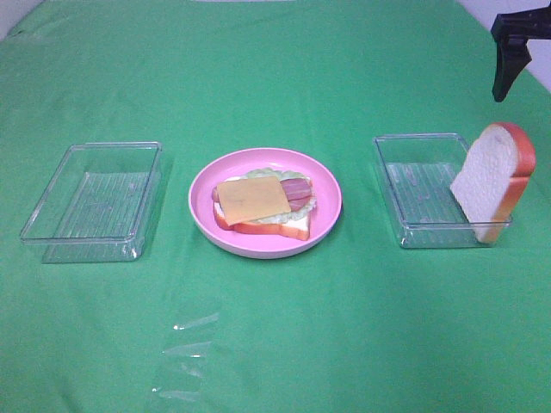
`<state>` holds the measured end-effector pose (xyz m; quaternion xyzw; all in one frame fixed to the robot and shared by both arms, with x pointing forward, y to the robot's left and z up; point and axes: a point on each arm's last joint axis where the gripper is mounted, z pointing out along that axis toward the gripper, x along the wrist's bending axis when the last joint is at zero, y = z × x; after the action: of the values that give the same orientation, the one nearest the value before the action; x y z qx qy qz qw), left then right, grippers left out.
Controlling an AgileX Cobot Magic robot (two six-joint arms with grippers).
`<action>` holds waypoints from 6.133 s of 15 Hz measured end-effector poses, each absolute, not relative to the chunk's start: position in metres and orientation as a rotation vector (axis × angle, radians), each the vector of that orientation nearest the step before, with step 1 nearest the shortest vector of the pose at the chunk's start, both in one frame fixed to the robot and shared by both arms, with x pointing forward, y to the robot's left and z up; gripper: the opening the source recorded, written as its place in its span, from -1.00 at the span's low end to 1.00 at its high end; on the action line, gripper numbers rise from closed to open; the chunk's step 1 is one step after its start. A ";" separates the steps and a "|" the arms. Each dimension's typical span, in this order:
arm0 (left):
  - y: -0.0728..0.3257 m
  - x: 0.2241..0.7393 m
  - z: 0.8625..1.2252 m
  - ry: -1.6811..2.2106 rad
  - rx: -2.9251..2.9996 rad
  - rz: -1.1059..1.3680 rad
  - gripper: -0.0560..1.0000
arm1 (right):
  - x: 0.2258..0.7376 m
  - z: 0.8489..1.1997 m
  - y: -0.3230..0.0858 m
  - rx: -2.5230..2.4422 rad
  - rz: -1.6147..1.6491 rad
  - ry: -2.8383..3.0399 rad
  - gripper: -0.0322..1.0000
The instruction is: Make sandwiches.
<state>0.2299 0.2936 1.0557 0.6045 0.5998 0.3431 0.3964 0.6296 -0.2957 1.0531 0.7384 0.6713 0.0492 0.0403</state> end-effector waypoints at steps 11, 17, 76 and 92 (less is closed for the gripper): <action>0.294 0.230 1.056 1.520 1.532 0.869 0.95 | 0.651 0.980 -0.292 2.362 -0.011 2.179 0.97; 0.294 0.230 1.056 1.519 1.532 0.868 0.95 | 0.653 0.969 -0.292 2.377 -0.043 2.190 0.71; 0.293 0.230 1.056 1.519 1.531 0.867 0.95 | 0.654 0.913 -0.117 2.584 1.359 2.488 -0.49; 0.293 0.230 1.056 1.519 1.531 0.867 0.95 | 0.642 0.948 -0.149 2.307 0.731 2.495 0.64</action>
<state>0.2299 0.2935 1.0557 0.6045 0.5997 0.3424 0.3971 0.6416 -0.1494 0.9485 0.6545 0.7078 0.2073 -0.1662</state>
